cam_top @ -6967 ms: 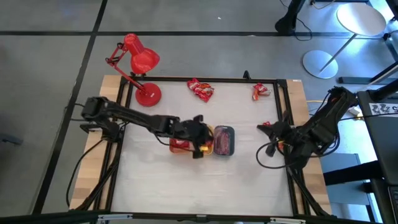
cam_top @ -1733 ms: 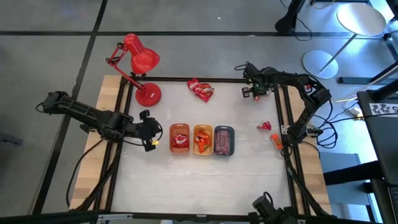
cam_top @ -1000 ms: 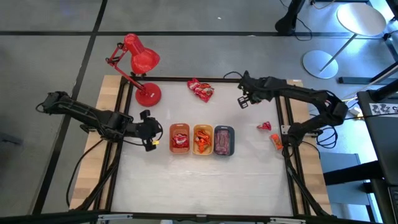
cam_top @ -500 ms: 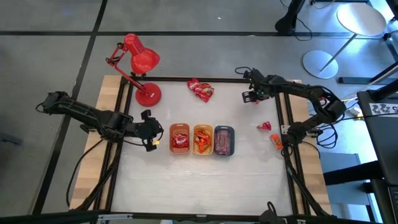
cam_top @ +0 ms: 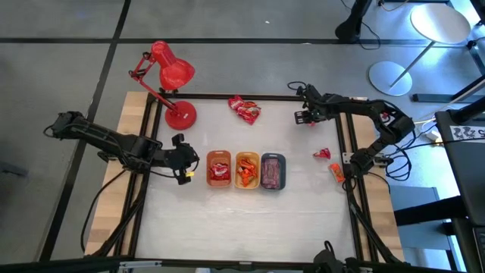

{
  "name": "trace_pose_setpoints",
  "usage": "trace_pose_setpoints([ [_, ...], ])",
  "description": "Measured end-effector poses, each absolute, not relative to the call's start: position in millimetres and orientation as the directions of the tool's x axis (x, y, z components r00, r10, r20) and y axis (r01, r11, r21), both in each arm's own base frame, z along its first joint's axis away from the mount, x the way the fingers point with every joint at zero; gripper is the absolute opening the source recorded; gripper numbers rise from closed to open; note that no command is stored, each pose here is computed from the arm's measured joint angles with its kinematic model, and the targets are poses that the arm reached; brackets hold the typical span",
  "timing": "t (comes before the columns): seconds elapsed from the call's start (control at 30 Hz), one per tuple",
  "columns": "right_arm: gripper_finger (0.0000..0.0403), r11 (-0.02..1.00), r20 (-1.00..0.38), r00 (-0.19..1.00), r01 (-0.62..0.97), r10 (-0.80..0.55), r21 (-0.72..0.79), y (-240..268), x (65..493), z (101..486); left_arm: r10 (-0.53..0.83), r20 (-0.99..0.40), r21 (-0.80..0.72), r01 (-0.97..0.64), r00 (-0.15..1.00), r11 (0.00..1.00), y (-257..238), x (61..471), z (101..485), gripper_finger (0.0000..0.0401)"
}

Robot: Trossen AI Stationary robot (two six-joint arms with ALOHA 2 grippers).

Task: Sort candy
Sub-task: Put the orange candy into the yellow bin

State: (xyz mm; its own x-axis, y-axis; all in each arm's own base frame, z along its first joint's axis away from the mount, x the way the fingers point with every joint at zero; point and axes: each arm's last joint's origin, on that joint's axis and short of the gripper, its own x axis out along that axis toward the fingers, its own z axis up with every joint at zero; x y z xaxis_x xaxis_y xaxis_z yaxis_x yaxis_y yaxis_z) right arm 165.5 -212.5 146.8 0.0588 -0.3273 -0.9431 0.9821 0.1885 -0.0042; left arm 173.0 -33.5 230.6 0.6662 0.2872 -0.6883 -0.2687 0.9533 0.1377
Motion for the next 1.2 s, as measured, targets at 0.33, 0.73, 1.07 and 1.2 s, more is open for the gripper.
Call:
trace_pose_setpoints([
  [0.33,0.001,0.215,-0.946,0.091,0.976,-0.313,0.023,-207,169,152,0.287,-0.689,0.135,-0.271,0.666,0.953,-34,173,231,0.0002],
  [0.73,0.0004,0.465,-0.892,0.319,0.873,-0.319,0.146,-126,204,206,0.287,-0.688,0.123,-0.282,0.666,0.951,-34,173,231,0.0002],
  [1.07,0.0007,0.799,-0.709,0.674,0.535,-0.208,0.274,-12,273,255,0.287,-0.688,0.091,-0.312,0.666,0.946,-34,173,231,0.0003],
  [1.2,0.0007,0.88,-0.632,0.761,0.39,-0.144,0.27,22,296,261,0.286,-0.684,0.081,-0.319,0.671,0.944,-34,174,231,0.0003],
])
